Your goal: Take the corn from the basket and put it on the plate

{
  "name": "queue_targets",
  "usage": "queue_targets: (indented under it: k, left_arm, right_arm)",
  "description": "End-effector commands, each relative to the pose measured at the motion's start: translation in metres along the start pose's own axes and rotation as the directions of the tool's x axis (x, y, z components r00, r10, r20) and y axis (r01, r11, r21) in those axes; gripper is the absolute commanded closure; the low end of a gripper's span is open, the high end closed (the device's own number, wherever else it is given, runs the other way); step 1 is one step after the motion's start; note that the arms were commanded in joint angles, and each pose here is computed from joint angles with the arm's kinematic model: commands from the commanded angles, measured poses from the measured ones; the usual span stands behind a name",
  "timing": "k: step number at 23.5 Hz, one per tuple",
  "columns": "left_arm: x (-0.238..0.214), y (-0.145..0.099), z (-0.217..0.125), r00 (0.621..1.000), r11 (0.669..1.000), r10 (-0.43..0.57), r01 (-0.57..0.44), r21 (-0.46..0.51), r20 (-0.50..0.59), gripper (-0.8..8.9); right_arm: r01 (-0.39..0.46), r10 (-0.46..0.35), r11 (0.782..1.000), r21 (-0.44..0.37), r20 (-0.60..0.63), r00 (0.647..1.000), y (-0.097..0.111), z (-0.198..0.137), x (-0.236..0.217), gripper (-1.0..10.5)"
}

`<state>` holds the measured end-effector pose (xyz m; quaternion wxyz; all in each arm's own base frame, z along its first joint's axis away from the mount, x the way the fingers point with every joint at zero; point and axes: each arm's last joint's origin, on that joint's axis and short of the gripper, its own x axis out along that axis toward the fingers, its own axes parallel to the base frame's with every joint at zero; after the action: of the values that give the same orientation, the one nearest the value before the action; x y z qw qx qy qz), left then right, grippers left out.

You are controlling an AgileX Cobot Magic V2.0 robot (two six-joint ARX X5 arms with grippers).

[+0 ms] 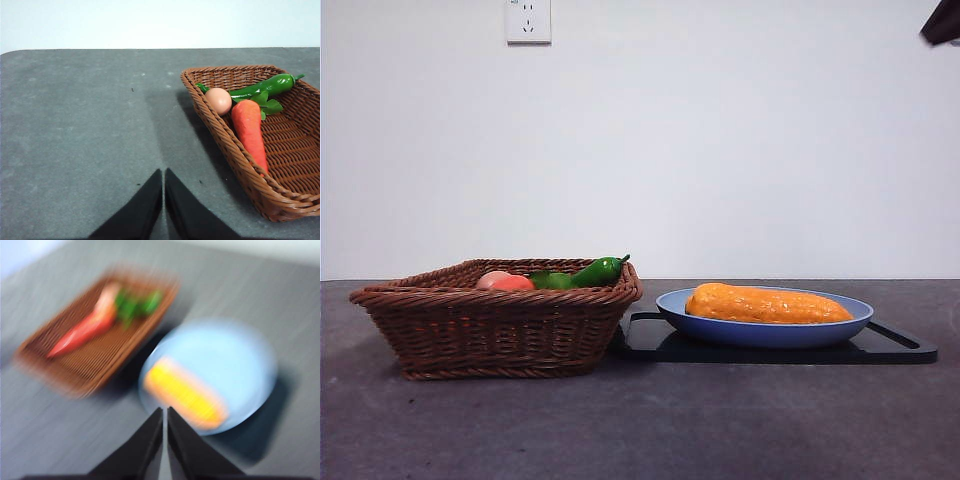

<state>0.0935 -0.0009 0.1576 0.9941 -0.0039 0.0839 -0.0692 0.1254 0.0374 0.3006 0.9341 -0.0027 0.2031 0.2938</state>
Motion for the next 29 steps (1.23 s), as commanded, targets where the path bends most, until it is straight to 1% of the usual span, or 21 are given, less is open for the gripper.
queue_targets:
  k: [1,4,7,8,10,14,16,23,29]
  left_arm:
    - [0.001,0.0,-0.008,0.998,1.0,-0.004,0.003,-0.013,-0.06,8.06]
    - [0.001,0.0,-0.008,0.998,1.0,-0.004,0.003,-0.013,-0.06,8.06]
    - [0.001,0.0,-0.008,0.998,1.0,-0.004,0.003,-0.013,-0.06,8.06]
    - [0.001,0.0,-0.008,0.998,1.0,-0.004,0.003,-0.013,-0.06,8.06]
    - [0.001,0.0,-0.008,0.998,1.0,-0.004,0.003,-0.013,-0.06,8.06]
    - [0.001,0.0,-0.008,0.998,1.0,-0.004,0.003,-0.013,-0.06,8.06]
    - [0.001,0.0,-0.008,0.998,1.0,-0.004,0.003,-0.013,-0.06,8.06]
    - [0.001,0.0,-0.008,0.998,1.0,-0.004,0.003,-0.013,-0.06,8.06]
    - [0.001,0.0,-0.008,0.998,1.0,-0.004,0.003,-0.013,-0.059,8.06]
  right_arm:
    - [0.081,-0.076,0.996,-0.044,0.102,0.992,-0.006,-0.009,-0.008,9.5]
    - [0.204,-0.179,0.977,-0.07,0.258,0.949,-0.014,-0.034,-0.014,9.5]
    - [0.279,-0.235,0.957,-0.08,0.35,0.907,-0.018,-0.066,-0.012,9.5]
    - [0.296,-0.248,0.952,-0.08,0.366,0.897,-0.019,-0.077,-0.01,9.5]
    - [0.312,-0.263,0.947,-0.076,0.375,0.889,-0.021,-0.089,-0.007,9.5]
    - [0.368,-0.325,0.928,-0.05,0.37,0.87,-0.024,-0.111,0.0,9.5]
    - [0.379,-0.338,0.924,-0.044,0.366,0.867,-0.026,-0.12,0.003,9.5]
    - [0.373,-0.34,0.927,-0.033,0.342,0.876,-0.029,-0.144,0.013,9.5]
    - [0.361,-0.345,0.932,-0.015,0.262,0.901,-0.029,-0.152,0.015,9.5]
